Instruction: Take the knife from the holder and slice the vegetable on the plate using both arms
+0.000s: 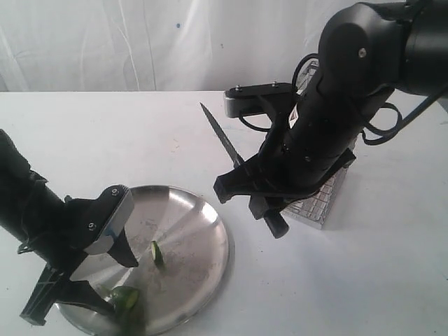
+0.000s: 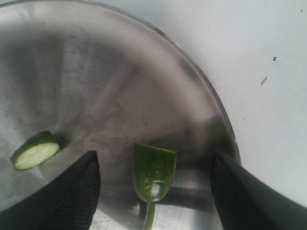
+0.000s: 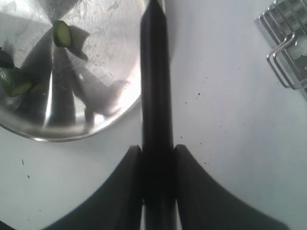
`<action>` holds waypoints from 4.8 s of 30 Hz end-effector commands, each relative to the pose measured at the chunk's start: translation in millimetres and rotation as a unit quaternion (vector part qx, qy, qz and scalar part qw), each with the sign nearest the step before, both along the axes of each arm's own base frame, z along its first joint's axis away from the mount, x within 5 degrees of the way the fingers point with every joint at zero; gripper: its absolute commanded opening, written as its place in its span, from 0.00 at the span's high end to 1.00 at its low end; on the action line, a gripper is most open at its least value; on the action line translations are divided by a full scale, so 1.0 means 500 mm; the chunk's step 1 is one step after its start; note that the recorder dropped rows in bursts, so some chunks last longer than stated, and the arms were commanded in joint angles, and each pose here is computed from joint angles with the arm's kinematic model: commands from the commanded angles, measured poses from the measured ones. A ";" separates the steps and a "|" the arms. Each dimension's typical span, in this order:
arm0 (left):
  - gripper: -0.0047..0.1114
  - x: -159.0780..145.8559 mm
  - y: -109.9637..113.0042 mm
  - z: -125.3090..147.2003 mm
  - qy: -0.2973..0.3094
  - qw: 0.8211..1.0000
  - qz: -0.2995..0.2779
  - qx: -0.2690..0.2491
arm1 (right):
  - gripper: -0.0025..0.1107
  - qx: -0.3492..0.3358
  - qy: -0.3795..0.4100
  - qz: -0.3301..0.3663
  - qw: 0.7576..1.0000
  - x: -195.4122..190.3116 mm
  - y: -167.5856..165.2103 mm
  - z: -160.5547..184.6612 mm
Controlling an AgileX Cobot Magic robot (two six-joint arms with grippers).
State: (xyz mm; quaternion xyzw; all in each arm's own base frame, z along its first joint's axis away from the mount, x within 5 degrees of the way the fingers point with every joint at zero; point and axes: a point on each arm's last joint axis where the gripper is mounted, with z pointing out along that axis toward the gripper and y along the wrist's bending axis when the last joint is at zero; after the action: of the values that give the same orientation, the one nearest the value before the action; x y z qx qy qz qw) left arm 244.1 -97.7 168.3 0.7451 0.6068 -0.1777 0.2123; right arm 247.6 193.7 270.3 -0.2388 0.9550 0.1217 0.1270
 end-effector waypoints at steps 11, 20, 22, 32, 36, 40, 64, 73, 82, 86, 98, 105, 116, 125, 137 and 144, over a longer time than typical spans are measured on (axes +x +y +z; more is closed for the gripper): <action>0.46 0.018 -0.002 -0.054 -0.014 0.999 -0.038 0.012 | 0.98 0.027 0.008 -0.005 1.000 -0.005 0.001 0.009; 0.91 0.031 0.002 -0.055 0.041 0.991 0.124 0.023 | 0.98 0.037 -0.002 -0.008 0.999 -0.001 0.004 0.011; 0.96 0.052 0.011 -0.055 0.032 0.972 0.233 0.031 | 0.98 0.037 -0.002 -0.008 0.999 -0.001 0.004 0.011; 0.96 0.121 0.019 0.012 -0.059 0.928 0.368 -0.014 | 0.98 0.045 0.001 -0.021 0.999 0.000 0.006 0.012; 0.96 0.153 0.026 0.000 -0.092 0.910 0.404 -0.009 | 0.98 0.044 0.005 -0.027 0.999 -0.002 0.005 0.008; 0.96 0.155 0.022 -0.039 -0.080 0.931 0.355 0.018 | 0.98 0.044 0.011 -0.032 0.998 -0.004 0.004 0.005; 0.45 0.146 0.010 -0.050 -0.050 0.946 0.321 0.007 | 0.98 0.060 0.026 -0.044 0.997 -0.007 0.009 0.006; 0.39 0.145 0.013 -0.009 -0.081 0.940 0.331 -0.007 | 0.98 0.067 0.015 -0.046 0.997 -0.003 0.011 0.008; 0.39 0.125 0.038 0.110 -0.100 0.894 0.427 -0.086 | 0.98 0.086 -0.002 -0.065 0.994 0.008 0.016 0.009; 0.55 0.121 0.097 0.159 -0.117 0.847 0.505 -0.119 | 0.98 0.100 0.011 -0.073 0.992 0.005 0.029 0.005; 0.96 0.135 0.249 0.085 0.118 0.638 0.738 -0.183 | 0.98 0.108 0.073 -0.047 0.990 -0.070 0.220 -0.091; 0.96 0.137 0.242 0.054 0.158 0.645 0.730 -0.165 | 0.98 0.107 0.091 -0.082 0.987 -0.071 0.266 -0.121; 0.96 0.158 0.224 0.006 0.262 0.576 0.743 -0.217 | 0.98 0.089 0.116 -0.105 0.984 -0.075 0.287 -0.173; 0.96 0.160 0.220 -0.003 0.269 0.588 0.731 -0.218 | 0.98 0.057 0.097 -0.067 0.991 -0.061 0.299 -0.112; 0.96 0.166 0.228 -0.004 0.241 0.589 0.740 -0.219 | 0.98 -0.003 0.124 -0.026 0.992 -0.041 0.300 -0.101; 0.86 0.169 0.228 -0.009 0.212 0.631 0.716 -0.209 | 0.98 -0.006 0.144 -0.015 0.989 -0.042 0.300 -0.111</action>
State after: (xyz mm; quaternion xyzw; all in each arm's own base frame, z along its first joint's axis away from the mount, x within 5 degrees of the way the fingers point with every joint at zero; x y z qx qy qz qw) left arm 328.5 18.4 166.1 -0.0631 0.9263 -0.2363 0.2867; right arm 222.9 345.6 212.7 -0.2022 0.9686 0.1441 -0.0125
